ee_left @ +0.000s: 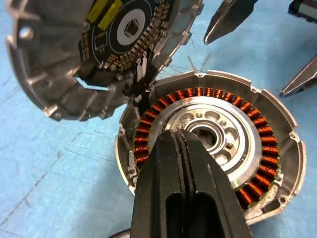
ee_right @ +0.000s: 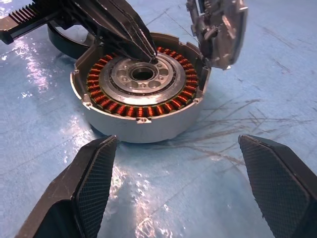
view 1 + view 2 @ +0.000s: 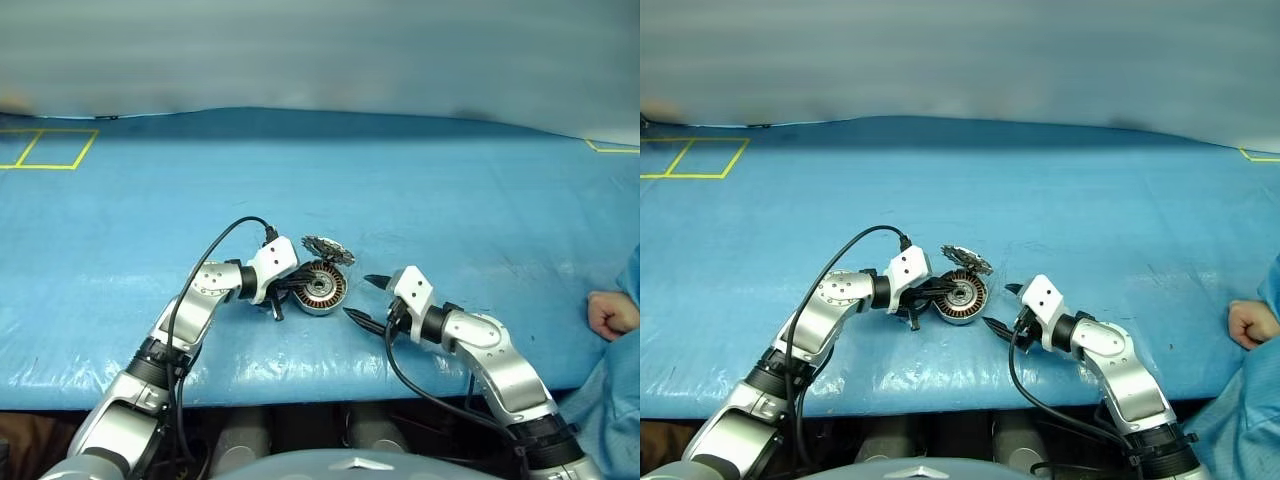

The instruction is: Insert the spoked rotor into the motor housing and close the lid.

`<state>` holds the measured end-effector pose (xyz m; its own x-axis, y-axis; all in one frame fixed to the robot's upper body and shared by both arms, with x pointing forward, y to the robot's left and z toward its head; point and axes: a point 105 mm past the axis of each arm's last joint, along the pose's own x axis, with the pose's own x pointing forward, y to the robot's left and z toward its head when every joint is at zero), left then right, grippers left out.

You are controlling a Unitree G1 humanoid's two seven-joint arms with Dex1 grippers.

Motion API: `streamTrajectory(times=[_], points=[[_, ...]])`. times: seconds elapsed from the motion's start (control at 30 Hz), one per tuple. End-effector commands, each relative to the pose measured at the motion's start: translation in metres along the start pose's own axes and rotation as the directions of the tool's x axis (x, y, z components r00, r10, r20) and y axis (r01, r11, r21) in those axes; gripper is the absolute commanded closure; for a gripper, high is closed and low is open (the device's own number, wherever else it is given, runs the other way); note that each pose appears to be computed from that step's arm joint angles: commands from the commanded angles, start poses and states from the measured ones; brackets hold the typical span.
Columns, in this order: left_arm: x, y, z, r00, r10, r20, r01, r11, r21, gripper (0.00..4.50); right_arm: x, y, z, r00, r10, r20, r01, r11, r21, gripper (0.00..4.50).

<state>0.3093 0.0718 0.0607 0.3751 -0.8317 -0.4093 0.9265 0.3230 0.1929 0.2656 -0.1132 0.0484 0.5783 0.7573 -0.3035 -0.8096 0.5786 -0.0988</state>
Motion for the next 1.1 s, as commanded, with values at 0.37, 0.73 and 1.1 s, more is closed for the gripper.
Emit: streamTrajectory(times=[0.37, 0.73, 1.1], points=[[-0.01, 0.005, 0.028, 0.991, 0.015, 0.137, -0.016, 1.0, 0.003, 4.47, 0.001, 0.003, 0.009, 0.999, 0.024, 0.033, -0.023, 1.0, -0.02, 0.36], [-0.072, -0.006, 0.017, 0.988, 0.153, 0.01, -0.153, 0.985, 0.076, 4.47, 0.003, 0.01, 0.011, 0.997, 0.076, 0.03, -0.075, 0.997, -0.025, 0.36], [-0.087, 0.001, 0.023, 0.948, 0.258, -0.187, -0.171, 0.908, 0.382, 2.9, 0.0, 0.015, 0.017, 0.988, 0.157, 0.003, -0.157, 0.987, -0.041, 0.36]])
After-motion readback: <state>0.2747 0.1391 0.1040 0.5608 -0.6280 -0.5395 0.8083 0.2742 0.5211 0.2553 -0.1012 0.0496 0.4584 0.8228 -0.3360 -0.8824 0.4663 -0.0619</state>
